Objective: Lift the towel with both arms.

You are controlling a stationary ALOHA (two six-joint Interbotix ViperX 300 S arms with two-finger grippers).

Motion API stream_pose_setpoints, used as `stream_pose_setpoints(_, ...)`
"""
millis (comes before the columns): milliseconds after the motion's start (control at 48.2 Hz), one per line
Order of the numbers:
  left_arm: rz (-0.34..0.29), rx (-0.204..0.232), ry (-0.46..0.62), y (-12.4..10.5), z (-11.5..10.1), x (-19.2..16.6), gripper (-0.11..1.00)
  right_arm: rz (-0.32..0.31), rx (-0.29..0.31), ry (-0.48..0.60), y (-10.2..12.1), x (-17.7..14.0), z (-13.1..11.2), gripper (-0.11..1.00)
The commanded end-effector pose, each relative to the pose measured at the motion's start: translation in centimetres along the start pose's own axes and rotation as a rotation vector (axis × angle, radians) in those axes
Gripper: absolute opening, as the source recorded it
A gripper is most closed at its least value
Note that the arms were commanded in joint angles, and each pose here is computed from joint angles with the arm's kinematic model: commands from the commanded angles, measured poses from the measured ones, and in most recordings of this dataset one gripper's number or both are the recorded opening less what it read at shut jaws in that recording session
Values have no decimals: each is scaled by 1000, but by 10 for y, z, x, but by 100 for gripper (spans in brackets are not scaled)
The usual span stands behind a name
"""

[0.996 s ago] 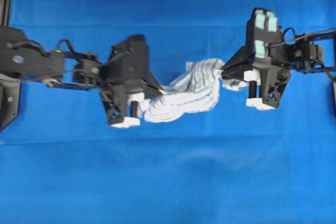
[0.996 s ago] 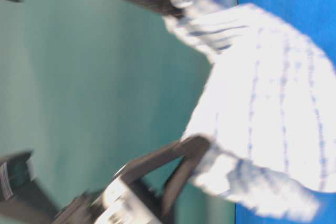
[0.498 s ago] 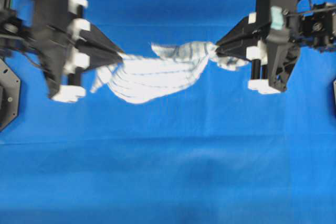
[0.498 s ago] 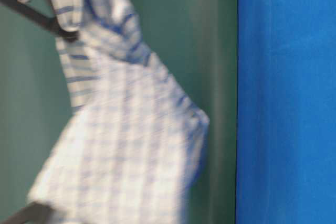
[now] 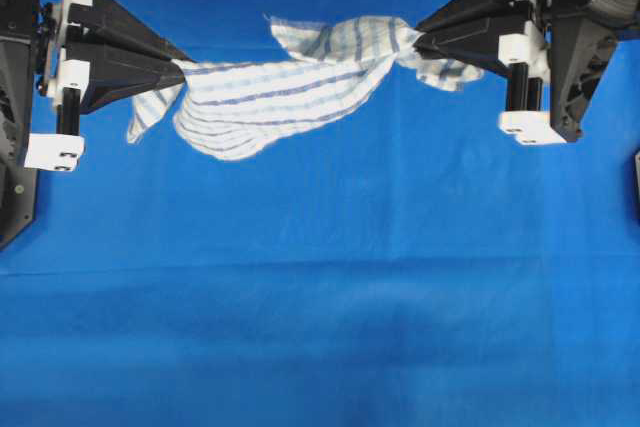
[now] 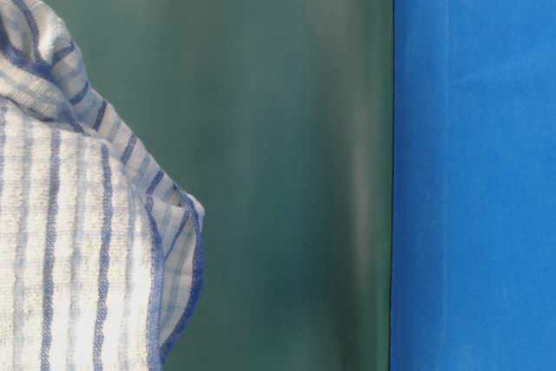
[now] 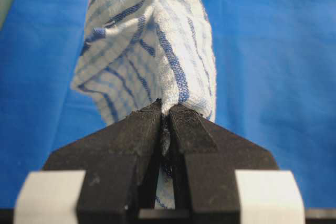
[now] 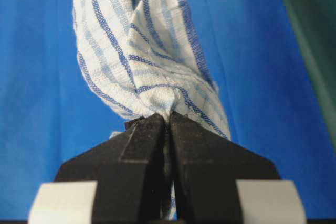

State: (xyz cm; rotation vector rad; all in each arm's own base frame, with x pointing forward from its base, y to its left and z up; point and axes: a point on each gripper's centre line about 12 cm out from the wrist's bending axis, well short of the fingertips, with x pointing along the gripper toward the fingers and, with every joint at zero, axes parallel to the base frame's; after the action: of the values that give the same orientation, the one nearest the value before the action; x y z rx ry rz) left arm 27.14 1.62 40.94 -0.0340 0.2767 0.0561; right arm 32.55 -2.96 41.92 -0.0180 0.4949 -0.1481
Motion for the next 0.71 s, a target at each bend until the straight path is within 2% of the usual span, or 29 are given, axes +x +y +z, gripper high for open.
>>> stream_pose_setpoints(0, 7, 6, -42, 2, 12, -4, 1, 1, -1, -48, -1, -10, 11, 4)
stream_pose_setpoints(83, 9, 12, -42, 2, 12, -4, 1, 5, -6, -49, 1, -10, 12, 4)
stream_pose_setpoints(249, 10, 50, -44, 2, 13, -3, 2, 13, -26, -54, 4, -9, 12, 4)
stream_pose_setpoints(332, 11, 53, -54, 2, 13, -3, 2, 15, -30, -58, 4, -8, 12, 4)
stream_pose_setpoints(373, 11, 52, -57, 2, 14, -4, 6, 14, -29, -59, 4, -6, 12, 4)
stream_pose_setpoints(436, 10, 50, -61, 2, 14, -5, 20, 16, -32, -56, 5, -3, 12, 5)
stream_pose_setpoints(456, 10, 50, -64, 2, 15, -6, 26, 15, -31, -55, 5, -2, 13, 9)
stream_pose_setpoints(622, 10, 49, -72, 2, 15, -10, 76, 2, -42, -50, 4, 0, 13, 57)
stream_pose_setpoints(685, 10, 47, -67, 2, 13, -10, 88, -1, -44, -52, 3, 0, 13, 67)
